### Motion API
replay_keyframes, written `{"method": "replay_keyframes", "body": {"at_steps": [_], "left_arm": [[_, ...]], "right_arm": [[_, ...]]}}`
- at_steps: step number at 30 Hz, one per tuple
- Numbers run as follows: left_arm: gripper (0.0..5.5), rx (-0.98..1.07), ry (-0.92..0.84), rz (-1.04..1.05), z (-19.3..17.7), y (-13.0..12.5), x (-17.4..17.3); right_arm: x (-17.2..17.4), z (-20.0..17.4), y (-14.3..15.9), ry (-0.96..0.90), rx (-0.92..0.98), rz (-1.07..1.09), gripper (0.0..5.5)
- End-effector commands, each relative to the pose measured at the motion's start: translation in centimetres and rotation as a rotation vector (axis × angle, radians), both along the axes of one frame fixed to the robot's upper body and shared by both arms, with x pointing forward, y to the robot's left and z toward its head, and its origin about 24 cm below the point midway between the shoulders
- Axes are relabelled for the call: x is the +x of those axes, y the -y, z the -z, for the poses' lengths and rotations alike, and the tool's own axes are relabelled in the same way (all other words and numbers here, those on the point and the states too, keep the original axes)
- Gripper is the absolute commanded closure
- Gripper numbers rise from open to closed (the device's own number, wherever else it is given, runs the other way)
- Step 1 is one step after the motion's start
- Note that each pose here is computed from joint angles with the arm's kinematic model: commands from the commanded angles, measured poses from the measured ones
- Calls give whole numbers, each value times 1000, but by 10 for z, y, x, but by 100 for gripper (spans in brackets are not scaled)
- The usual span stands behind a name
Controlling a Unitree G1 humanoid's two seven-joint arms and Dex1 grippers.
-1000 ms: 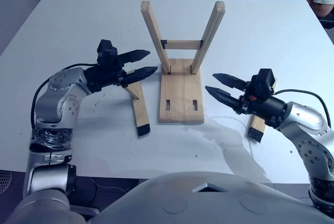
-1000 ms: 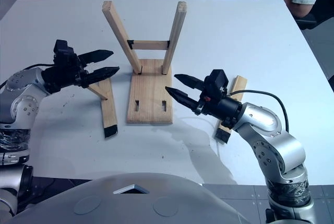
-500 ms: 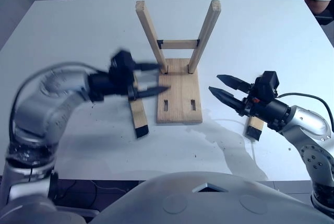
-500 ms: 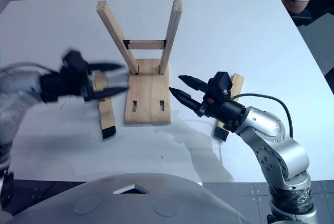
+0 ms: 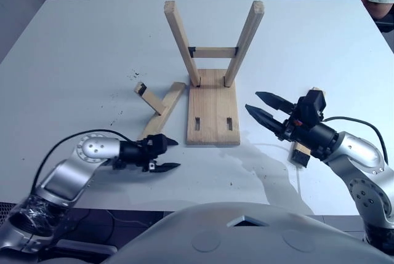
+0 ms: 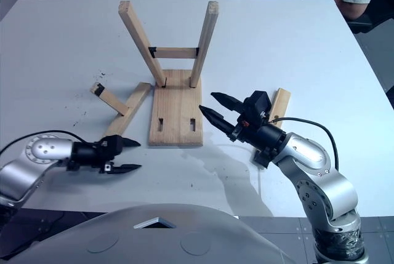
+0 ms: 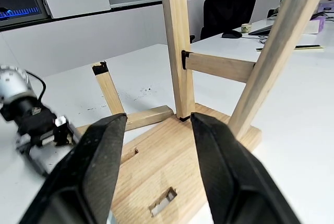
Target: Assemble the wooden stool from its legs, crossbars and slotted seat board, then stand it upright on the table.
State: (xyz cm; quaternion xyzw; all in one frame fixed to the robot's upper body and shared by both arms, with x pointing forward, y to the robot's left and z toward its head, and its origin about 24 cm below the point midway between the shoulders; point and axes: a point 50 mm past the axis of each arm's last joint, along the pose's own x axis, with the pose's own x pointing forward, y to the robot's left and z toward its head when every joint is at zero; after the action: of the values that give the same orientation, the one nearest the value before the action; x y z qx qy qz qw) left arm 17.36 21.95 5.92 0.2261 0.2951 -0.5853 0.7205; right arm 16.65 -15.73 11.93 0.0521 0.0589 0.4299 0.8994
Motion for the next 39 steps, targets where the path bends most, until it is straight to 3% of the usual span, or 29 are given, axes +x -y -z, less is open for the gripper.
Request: {"method": "replay_keyframes", "body": {"at_steps": [1,7,10,13,16,23,28,39], "left_arm": [[232,73,47,-38,-17,-28,18],[232,-113,113,-67,-65,-21,34],[232,-90,128,-153,-71,-32,40],[232,-7,93,-295,-58,-51,43],[187,59,29,-398,-34,-62,32],[184,5,-6,-641,-16,-47,33],[184,-21,-12,-662,-11,-31,38],[184,-12,21,-664,-17,-33,48]], "right_arm": [[-2,0,-1,16,-8,18,323],[-6,2,0,13,-23,28,323],[-7,2,1,14,-26,35,323],[-8,4,0,10,-42,34,323],[-8,6,1,4,-50,35,323],[-10,7,0,1,-48,38,323],[-10,7,-1,3,-52,31,323],[-9,8,-2,4,-62,17,323]]}}
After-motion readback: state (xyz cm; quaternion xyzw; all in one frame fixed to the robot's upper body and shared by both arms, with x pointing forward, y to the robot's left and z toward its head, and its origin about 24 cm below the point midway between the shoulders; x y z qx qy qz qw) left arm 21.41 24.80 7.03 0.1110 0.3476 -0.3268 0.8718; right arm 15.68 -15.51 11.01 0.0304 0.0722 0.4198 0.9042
